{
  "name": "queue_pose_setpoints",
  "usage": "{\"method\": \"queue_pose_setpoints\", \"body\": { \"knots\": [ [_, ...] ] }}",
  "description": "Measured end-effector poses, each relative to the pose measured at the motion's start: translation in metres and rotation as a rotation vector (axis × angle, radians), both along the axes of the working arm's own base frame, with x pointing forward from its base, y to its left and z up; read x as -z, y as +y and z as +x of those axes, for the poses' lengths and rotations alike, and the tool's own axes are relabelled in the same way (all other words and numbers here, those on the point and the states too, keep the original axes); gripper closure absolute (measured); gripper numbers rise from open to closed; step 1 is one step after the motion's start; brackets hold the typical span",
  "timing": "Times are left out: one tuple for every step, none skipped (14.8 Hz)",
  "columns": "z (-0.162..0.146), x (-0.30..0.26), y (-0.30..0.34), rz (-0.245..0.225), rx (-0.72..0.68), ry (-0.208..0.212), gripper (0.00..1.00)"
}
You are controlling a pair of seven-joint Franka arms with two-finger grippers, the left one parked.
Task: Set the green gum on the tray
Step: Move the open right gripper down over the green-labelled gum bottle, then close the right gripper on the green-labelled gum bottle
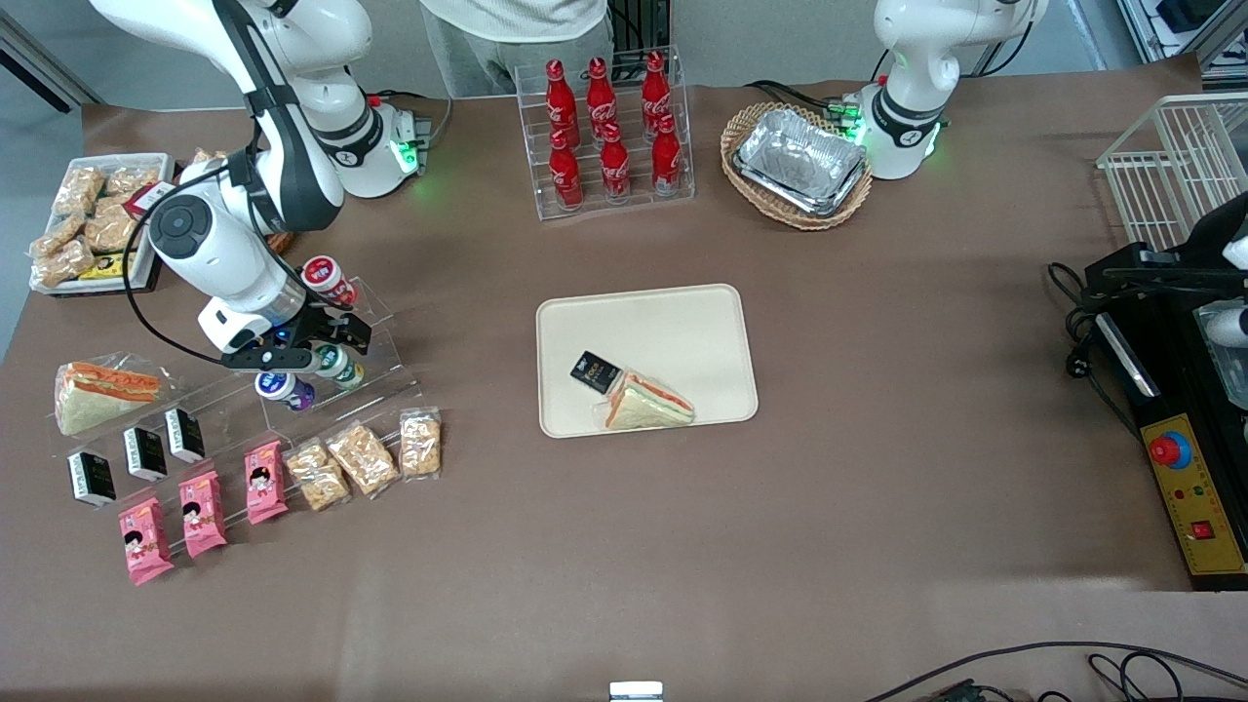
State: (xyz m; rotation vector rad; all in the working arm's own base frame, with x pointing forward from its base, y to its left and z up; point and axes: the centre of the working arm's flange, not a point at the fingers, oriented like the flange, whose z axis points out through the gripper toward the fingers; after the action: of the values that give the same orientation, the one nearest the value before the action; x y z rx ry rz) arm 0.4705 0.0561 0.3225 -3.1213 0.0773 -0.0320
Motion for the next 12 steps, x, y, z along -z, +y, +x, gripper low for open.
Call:
{"method": "queue_pose_setpoints", "body": {
  "knots": [
    [0.0005, 0.0022, 0.0, 0.0, 0.0, -0.002, 0.0],
    [0.0011, 0.0039, 0.0001, 0.0, 0.0, -0.006, 0.0],
    [0.0017, 0.0057, 0.0001, 0.0, 0.0, -0.008, 0.0],
    [0.0019, 0.0069, 0.0001, 0.0, 0.0, -0.009, 0.0],
    [0.0022, 0.0079, 0.0001, 0.0, 0.001, -0.01, 0.0],
    [0.0026, 0.0088, 0.0, 0.0, 0.001, -0.011, 0.0],
    [0.0028, 0.0097, -0.0001, 0.0, 0.001, -0.011, 0.01],
    [0.0029, 0.0104, -0.0003, 0.0, 0.001, -0.011, 0.02],
    [0.0031, 0.0106, -0.0007, 0.0, 0.002, -0.011, 0.03],
    [0.0035, 0.0104, -0.0016, 0.0, 0.004, -0.014, 0.04],
    [0.004, 0.0102, -0.0039, 0.0, 0.009, -0.016, 0.04],
    [0.0047, 0.0103, -0.0077, 0.0, 0.017, -0.018, 0.04]
  ]
}}
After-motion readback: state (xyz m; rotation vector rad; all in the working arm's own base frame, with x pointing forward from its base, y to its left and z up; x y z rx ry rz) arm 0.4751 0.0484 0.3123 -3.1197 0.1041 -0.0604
